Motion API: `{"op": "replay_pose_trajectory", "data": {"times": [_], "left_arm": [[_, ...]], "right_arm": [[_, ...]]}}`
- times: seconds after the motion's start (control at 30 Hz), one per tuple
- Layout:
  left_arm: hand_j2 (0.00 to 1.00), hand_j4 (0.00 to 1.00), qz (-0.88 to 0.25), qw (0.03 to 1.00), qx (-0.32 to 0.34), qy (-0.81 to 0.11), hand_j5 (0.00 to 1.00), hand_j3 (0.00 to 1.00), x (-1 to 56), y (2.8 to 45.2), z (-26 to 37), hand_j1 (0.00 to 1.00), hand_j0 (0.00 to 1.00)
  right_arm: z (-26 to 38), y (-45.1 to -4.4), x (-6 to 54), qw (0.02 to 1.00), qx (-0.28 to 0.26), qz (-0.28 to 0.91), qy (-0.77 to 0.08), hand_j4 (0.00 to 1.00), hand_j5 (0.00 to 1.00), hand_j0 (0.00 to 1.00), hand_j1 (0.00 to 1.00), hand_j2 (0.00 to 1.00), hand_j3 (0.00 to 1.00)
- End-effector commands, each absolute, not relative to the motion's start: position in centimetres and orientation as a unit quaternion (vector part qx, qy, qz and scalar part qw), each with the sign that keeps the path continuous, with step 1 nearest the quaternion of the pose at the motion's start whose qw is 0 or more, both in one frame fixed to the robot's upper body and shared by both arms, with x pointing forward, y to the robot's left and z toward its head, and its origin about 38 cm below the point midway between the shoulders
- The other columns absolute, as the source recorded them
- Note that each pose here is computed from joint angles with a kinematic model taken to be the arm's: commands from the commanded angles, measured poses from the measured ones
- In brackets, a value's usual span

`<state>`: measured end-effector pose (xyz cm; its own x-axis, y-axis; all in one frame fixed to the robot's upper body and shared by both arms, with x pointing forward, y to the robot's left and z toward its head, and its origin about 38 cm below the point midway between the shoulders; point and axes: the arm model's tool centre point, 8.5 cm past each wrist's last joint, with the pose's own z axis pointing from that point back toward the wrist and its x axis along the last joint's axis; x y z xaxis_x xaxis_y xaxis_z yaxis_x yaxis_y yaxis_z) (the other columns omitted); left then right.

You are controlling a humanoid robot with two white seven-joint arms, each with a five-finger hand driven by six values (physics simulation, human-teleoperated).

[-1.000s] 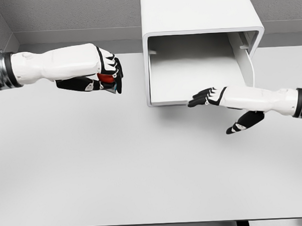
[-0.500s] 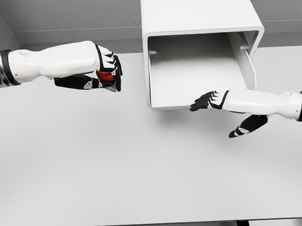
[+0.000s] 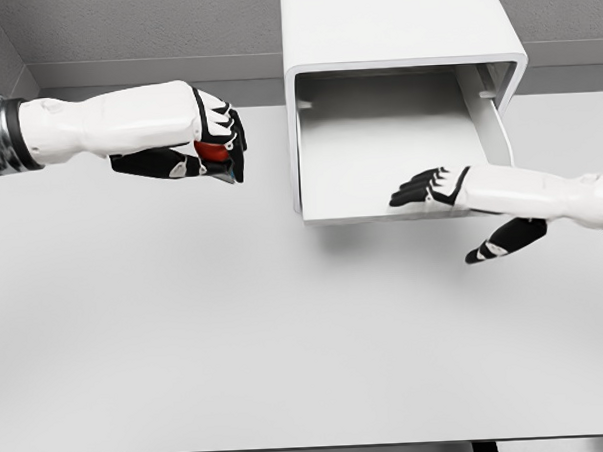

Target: Slide open multi-storey tabletop storage cabinets and put open load switch and slide close multi-storey tabletop storage cabinets

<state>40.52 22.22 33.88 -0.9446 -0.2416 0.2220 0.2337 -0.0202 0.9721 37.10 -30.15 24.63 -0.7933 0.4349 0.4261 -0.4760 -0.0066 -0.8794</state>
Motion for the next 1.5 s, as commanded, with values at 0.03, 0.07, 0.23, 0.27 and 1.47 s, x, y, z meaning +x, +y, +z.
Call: {"op": "replay_pose_trajectory", "data": {"times": [0.03, 0.07, 0.23, 0.27, 1.47], "left_arm": [[0.43, 0.43, -0.711, 0.165, 0.002, -0.683, 0.43, 0.43, 40.6, 22.1, 34.2, 0.43, 0.43], [0.43, 0.43, -0.711, 0.160, 0.007, -0.684, 0.43, 0.43, 40.6, 22.1, 34.7, 0.43, 0.43], [0.43, 0.43, -0.706, 0.139, -0.003, -0.695, 0.43, 0.43, 40.9, 20.1, 35.3, 0.43, 0.43], [0.43, 0.43, -0.705, 0.135, -0.004, -0.696, 0.43, 0.43, 40.9, 19.7, 35.5, 0.43, 0.43], [0.43, 0.43, -0.721, 0.111, -0.043, -0.683, 0.43, 0.43, 44.3, 11.0, 34.3, 0.43, 0.43]], "right_arm": [[25.0, -30.3, 37.2, 0.324, 0.016, 0.703, -0.633, 1.00, 1.00, 1.00, 1.00, 1.00, 1.00], [25.0, -30.3, 37.2, 0.324, 0.015, 0.703, -0.633, 1.00, 1.00, 1.00, 1.00, 1.00, 1.00], [25.9, -31.4, 37.3, 0.327, -0.004, 0.696, -0.639, 1.00, 1.00, 1.00, 1.00, 1.00, 1.00], [26.0, -31.4, 37.3, 0.327, -0.006, 0.695, -0.640, 1.00, 1.00, 1.00, 1.00, 1.00, 1.00], [25.9, -31.6, 37.2, 0.330, -0.006, 0.694, -0.640, 1.00, 1.00, 1.00, 1.00, 1.00, 1.00]]}}
